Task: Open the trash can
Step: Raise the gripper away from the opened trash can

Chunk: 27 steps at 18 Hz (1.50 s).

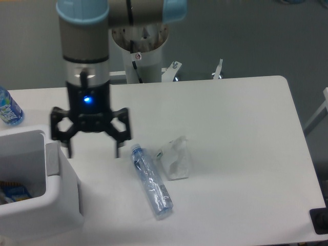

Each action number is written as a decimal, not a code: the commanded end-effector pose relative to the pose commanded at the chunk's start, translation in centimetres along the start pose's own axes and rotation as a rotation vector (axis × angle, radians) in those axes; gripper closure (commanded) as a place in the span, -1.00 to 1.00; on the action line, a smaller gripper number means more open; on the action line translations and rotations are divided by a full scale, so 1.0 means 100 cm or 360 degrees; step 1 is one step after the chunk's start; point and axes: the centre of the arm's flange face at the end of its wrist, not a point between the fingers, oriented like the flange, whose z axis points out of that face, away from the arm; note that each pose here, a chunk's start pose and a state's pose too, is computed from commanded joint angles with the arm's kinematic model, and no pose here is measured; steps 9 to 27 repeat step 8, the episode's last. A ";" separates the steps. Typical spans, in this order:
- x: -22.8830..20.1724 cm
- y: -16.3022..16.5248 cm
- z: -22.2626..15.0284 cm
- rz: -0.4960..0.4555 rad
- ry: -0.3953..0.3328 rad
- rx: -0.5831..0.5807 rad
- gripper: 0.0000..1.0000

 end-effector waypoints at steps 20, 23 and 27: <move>-0.071 0.031 0.013 0.0217 -0.0074 -0.0323 -1.00; -0.071 0.031 0.013 0.0217 -0.0074 -0.0323 -1.00; -0.071 0.031 0.013 0.0217 -0.0074 -0.0323 -1.00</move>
